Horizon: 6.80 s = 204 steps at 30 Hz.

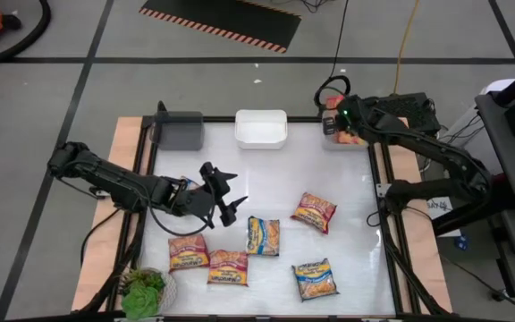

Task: Sort Maruchan noodles
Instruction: Put the orange noodle pack into the gray bin

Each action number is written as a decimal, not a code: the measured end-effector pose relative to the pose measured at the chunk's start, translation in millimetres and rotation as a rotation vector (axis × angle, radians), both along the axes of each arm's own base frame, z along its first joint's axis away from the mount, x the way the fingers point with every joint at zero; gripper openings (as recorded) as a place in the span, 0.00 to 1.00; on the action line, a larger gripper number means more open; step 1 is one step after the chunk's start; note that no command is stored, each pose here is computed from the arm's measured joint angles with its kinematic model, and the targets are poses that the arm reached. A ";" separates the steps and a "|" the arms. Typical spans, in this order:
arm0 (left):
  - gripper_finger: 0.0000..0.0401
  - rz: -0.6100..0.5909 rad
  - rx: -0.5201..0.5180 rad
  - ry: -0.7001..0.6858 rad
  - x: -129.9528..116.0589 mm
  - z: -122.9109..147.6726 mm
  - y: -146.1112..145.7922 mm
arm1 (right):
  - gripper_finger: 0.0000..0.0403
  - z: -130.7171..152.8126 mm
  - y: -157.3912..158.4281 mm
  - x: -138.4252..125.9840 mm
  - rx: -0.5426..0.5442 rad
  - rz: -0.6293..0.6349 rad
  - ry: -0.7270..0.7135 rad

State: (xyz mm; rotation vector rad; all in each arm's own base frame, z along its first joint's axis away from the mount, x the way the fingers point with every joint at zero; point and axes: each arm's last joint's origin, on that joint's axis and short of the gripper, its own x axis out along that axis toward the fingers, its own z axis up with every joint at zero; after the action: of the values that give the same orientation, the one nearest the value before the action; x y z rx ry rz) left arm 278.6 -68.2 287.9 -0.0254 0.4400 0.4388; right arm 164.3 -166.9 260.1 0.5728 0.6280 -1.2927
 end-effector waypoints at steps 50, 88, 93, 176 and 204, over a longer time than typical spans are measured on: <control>0.88 -0.065 -0.067 -0.039 -27.2 19.2 -12.8 | 0.35 -34.9 -3.0 11.8 0.124 -0.024 0.200; 0.88 -0.069 -0.062 -0.035 -27.2 18.9 -13.2 | 0.47 -63.6 -10.8 3.6 0.036 0.239 0.044; 0.88 -0.068 -0.063 -0.036 -27.2 19.0 -13.2 | 0.47 -63.2 -11.8 2.5 0.010 0.205 0.076; 0.88 -0.082 0.006 -0.100 -14.3 29.4 9.6 | 0.28 -105.9 50.2 20.4 -0.706 -0.191 -0.251; 0.88 -0.092 0.016 -0.089 -14.5 28.9 9.2 | 0.34 -140.8 42.0 33.2 -0.707 -0.300 -0.182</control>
State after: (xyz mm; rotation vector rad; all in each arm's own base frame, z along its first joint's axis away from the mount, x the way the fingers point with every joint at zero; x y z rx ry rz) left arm 264.1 -59.0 316.8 -0.0097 0.3483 0.3493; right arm 197.5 -125.0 119.3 0.1917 -0.0907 -1.6068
